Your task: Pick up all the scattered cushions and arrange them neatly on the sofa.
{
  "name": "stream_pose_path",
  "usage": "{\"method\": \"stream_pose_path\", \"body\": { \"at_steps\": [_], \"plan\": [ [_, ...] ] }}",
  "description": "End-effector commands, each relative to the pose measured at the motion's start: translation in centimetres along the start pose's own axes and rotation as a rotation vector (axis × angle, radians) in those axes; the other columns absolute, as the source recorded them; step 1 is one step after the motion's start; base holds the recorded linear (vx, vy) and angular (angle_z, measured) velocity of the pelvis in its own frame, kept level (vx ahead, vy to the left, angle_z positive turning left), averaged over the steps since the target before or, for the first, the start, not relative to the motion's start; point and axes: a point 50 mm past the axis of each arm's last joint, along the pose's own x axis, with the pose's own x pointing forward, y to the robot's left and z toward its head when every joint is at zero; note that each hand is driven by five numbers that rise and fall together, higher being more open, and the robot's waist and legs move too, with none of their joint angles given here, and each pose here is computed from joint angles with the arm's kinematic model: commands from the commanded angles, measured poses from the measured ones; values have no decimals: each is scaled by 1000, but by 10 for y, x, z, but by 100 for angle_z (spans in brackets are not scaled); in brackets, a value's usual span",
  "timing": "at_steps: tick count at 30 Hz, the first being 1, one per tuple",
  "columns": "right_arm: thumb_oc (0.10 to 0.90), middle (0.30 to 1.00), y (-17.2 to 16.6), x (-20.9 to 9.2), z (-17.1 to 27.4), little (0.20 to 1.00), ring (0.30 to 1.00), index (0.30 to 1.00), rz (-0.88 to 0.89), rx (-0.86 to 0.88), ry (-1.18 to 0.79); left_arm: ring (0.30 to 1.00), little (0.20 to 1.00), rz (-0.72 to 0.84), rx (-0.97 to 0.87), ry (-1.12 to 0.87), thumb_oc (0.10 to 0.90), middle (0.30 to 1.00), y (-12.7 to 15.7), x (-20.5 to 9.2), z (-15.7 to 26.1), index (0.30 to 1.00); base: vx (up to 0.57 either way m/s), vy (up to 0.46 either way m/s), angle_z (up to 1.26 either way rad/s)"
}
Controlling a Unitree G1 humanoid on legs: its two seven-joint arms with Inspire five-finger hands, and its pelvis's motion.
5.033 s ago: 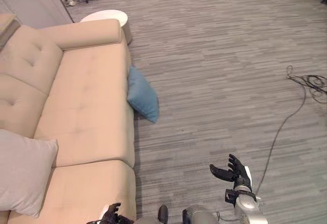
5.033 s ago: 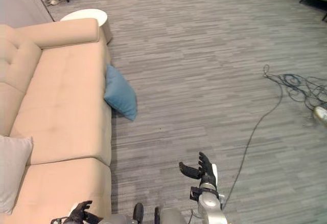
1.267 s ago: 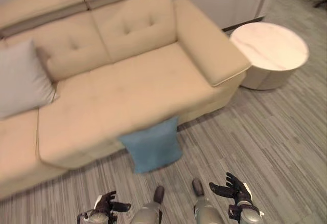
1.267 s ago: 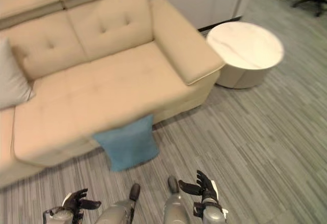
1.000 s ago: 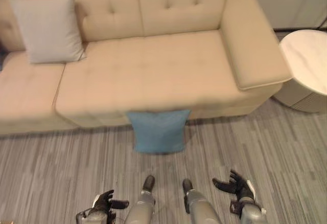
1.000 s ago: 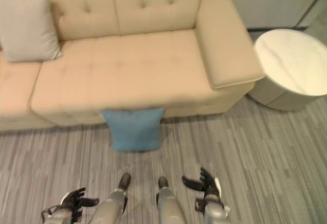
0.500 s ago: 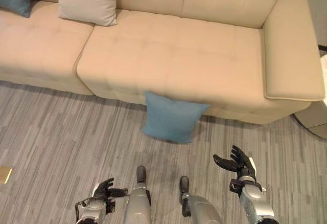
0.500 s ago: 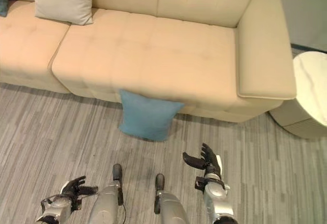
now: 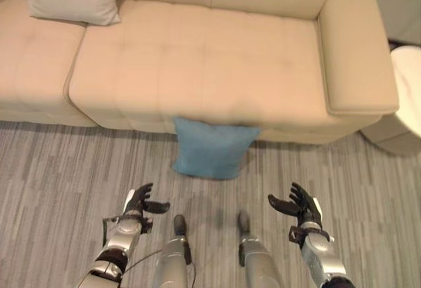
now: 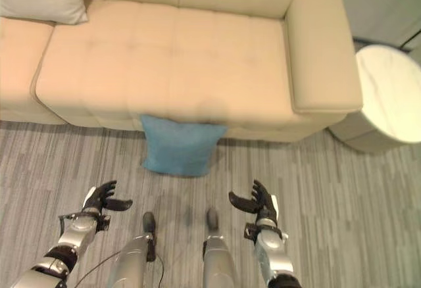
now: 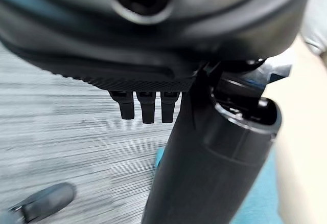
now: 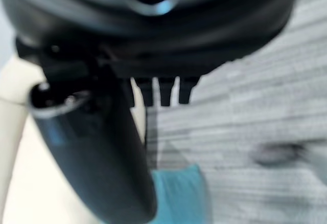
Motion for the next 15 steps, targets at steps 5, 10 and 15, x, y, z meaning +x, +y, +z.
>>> {"method": "stream_pose_path", "body": {
  "at_steps": [5, 10, 15],
  "plan": [
    [800, 900, -28, -7, 22, 900, 900, 900, -53, -24, -138, 900, 900, -29, -39, -73, 800, 900, -3, -7, 1, 900, 351, -148, 56],
    [800, 900, -35, -10, 21, 900, 900, 900, -40, -55, -142, 900, 900, -34, -41, 18, 800, 900, -4, -14, -26, 900, 302, -308, 59],
    [800, 900, -27, -3, 38, 900, 900, 900, -41, -31, -202, 900, 900, -12, -66, 24, 800, 900, -4, -10, -22, 900, 66, -154, 32]
  ]
}}
